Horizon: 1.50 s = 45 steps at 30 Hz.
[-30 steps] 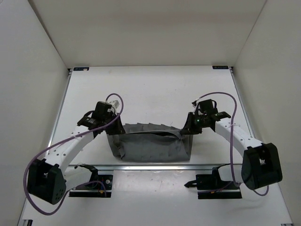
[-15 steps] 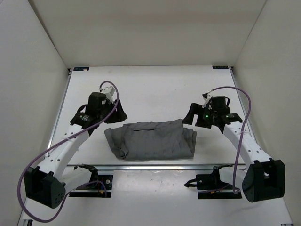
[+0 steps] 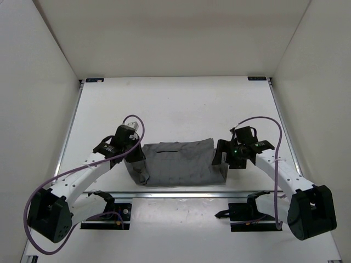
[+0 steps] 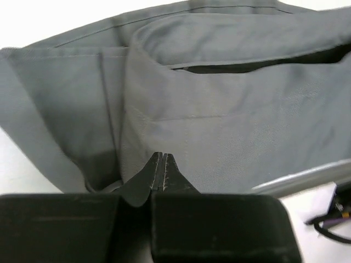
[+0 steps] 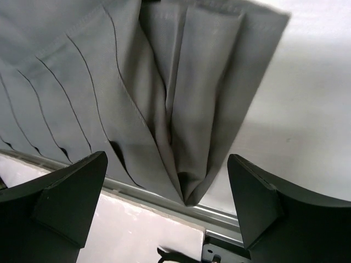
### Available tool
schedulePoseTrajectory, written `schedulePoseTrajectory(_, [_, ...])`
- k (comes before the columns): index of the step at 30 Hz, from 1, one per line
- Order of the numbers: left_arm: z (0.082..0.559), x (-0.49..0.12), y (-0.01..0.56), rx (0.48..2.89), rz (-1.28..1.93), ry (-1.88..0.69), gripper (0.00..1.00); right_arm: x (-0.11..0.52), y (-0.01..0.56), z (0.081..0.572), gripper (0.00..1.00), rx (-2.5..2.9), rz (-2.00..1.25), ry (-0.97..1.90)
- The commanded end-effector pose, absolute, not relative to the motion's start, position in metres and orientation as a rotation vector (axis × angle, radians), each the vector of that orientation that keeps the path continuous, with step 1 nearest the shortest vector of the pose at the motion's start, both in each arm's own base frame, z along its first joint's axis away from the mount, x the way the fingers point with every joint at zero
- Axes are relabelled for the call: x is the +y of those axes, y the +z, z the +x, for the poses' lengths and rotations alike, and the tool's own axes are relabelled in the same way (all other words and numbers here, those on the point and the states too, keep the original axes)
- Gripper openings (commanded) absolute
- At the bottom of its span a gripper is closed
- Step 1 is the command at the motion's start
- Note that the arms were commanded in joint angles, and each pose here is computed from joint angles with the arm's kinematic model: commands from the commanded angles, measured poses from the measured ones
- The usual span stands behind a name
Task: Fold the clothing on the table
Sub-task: Fold the skirt
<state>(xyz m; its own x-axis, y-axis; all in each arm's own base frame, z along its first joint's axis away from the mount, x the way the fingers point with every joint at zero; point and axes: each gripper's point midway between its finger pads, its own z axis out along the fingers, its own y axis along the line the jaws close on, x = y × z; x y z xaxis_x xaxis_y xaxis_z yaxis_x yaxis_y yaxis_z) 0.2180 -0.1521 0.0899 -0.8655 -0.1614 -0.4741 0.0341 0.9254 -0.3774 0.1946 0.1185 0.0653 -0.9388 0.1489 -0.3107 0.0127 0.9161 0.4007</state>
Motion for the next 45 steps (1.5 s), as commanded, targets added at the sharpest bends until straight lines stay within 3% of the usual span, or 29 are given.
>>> schedulePoseTrajectory(1, [0.217, -0.143, 0.079, 2.589, -0.175, -0.438, 0.0, 0.123, 0.056, 0.192, 0.88, 2.753, 0.142, 0.542])
schedulePoseTrajectory(9, [0.212, -0.131, 0.06, 2.645, -0.212, -0.332, 0.0, 0.118, 0.031, 0.186, 0.91, 2.828, 0.146, 0.461])
schedulePoseTrajectory(15, [0.211, -0.122, 0.051, 2.672, -0.239, -0.245, 0.0, 0.117, 0.027, 0.195, 0.83, 2.807, 0.151, 0.427])
schedulePoseTrajectory(23, [0.207, -0.114, 0.04, 2.702, -0.272, -0.198, 0.0, 0.12, 0.013, 0.196, 0.39, 2.848, 0.136, 0.44])
schedulePoseTrajectory(26, [0.206, -0.12, 0.035, 2.713, -0.268, -0.213, 0.0, 0.122, 0.01, 0.197, 0.1, 2.856, 0.134, 0.436])
schedulePoseTrajectory(28, [0.205, -0.125, 0.03, 2.73, -0.245, -0.224, 0.0, 0.12, 0.011, 0.2, 0.0, 2.853, 0.131, 0.407])
schedulePoseTrajectory(38, [0.216, -0.163, 0.012, 2.789, -0.13, -0.294, 0.0, 0.096, 0.065, 0.245, 0.0, 2.716, 0.084, 0.366])
schedulePoseTrajectory(45, [0.231, -0.217, 0.008, 2.79, 0.01, -0.417, 0.0, 0.151, 0.134, 0.281, 0.0, 2.57, -0.118, 0.52])
